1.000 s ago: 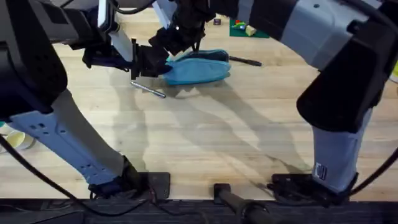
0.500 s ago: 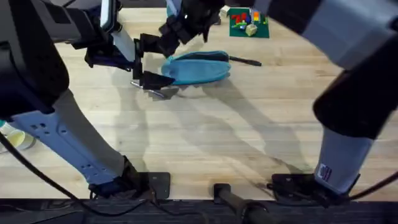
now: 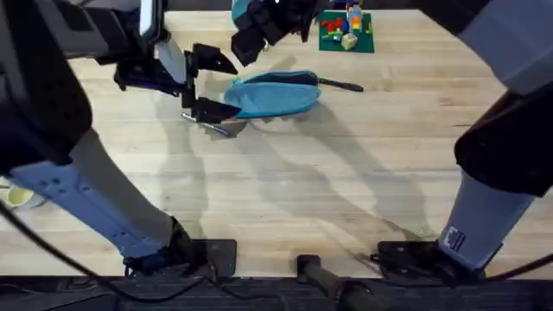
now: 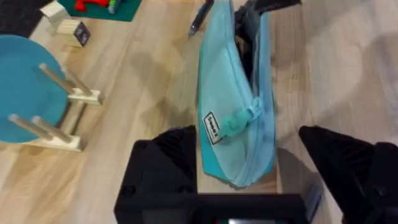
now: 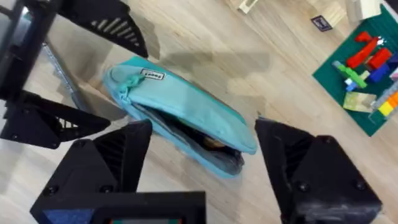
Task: Unzip the bag, pick up the pens from the table one at a time and place them inside, then zip the bag closed.
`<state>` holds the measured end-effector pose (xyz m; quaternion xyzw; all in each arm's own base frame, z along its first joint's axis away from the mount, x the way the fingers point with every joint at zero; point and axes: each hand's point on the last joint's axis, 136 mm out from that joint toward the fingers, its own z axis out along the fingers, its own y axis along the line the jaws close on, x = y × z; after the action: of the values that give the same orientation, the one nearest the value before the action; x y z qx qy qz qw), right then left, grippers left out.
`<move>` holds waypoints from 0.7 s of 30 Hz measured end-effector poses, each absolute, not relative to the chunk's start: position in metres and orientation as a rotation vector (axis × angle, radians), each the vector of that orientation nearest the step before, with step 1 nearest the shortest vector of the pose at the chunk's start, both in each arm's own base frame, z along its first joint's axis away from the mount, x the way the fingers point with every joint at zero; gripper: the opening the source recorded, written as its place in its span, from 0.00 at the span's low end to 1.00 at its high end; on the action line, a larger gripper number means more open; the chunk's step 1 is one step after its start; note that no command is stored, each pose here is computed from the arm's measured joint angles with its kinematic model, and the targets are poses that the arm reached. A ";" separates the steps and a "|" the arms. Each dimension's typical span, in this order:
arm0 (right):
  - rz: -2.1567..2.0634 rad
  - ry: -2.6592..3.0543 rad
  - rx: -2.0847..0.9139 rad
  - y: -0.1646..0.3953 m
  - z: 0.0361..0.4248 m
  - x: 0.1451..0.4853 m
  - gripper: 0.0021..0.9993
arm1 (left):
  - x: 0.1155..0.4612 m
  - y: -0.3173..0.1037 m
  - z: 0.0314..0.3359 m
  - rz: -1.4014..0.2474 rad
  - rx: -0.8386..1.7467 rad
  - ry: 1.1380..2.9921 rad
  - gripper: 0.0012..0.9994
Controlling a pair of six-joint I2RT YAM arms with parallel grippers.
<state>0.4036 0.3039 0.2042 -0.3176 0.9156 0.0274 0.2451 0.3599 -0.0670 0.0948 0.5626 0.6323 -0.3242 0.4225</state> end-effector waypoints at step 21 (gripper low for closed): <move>0.097 2.398 -0.706 0.260 0.301 0.421 1.00 | 0.415 -0.023 0.248 -0.401 1.113 1.954 0.99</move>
<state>0.4213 0.2603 0.3009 -0.2677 0.9100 0.0369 0.3145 0.4152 -0.0231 0.2475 0.4431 0.7780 -0.1598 0.4157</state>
